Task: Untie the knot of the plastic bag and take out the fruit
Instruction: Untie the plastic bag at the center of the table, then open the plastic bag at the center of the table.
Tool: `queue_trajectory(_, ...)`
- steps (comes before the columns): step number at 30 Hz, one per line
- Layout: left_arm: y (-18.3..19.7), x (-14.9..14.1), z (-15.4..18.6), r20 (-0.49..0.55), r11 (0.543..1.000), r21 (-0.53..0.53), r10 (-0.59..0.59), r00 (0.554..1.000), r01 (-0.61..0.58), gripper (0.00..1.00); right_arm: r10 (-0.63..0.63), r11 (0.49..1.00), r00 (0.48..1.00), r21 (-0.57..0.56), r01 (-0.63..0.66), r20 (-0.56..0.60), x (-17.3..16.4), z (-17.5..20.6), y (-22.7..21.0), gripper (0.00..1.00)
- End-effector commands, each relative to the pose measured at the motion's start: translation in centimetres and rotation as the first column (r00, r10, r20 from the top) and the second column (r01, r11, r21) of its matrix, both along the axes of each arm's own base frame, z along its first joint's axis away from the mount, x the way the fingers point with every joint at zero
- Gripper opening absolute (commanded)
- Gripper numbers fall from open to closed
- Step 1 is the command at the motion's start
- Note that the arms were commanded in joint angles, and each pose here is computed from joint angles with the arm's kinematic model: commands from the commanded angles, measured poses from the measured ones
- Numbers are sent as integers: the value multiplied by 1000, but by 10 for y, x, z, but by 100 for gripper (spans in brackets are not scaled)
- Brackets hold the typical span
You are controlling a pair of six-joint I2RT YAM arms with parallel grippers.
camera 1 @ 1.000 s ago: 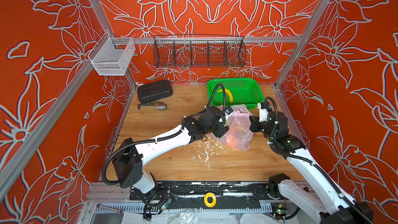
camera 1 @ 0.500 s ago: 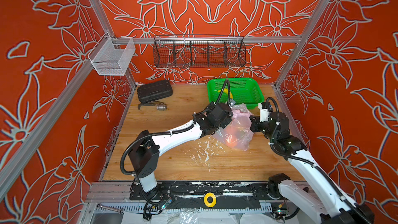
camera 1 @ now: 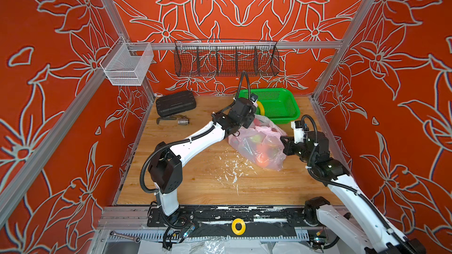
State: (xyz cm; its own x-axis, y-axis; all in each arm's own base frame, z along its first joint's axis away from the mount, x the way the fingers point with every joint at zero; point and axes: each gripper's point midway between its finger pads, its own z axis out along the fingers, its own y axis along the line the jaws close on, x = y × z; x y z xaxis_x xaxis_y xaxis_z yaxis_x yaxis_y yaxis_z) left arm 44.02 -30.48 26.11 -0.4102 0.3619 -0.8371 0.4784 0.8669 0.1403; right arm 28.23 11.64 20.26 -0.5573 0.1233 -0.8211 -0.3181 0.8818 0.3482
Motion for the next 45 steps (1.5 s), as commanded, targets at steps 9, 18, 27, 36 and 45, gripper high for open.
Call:
queue_trajectory(9, 0, 1, 24, -157, 960, -278, -93, 983, 47, 0, 278, 960, 927, 112, -258, -251, -28, -47, 66, 30)
queue_trajectory(18, -4, -5, 16, -202, 953, -298, -116, 973, 52, 0, 112, 990, 993, -86, -108, 42, 7, 47, 33, 68)
queue_trajectory(27, -4, -5, 17, -203, 952, -302, -111, 973, 45, 0, 185, 943, 981, -293, -160, 59, 63, 70, 46, 84)
queue_trajectory(36, -2, -7, 20, -208, 952, -303, -101, 973, 34, 5, 287, 906, 949, -286, -312, -129, 97, 28, 77, 74)
queue_trajectory(45, 4, -26, 26, -238, 932, -361, -103, 966, 11, 43, 193, 950, 971, -223, -221, -137, 110, 23, 76, 3)
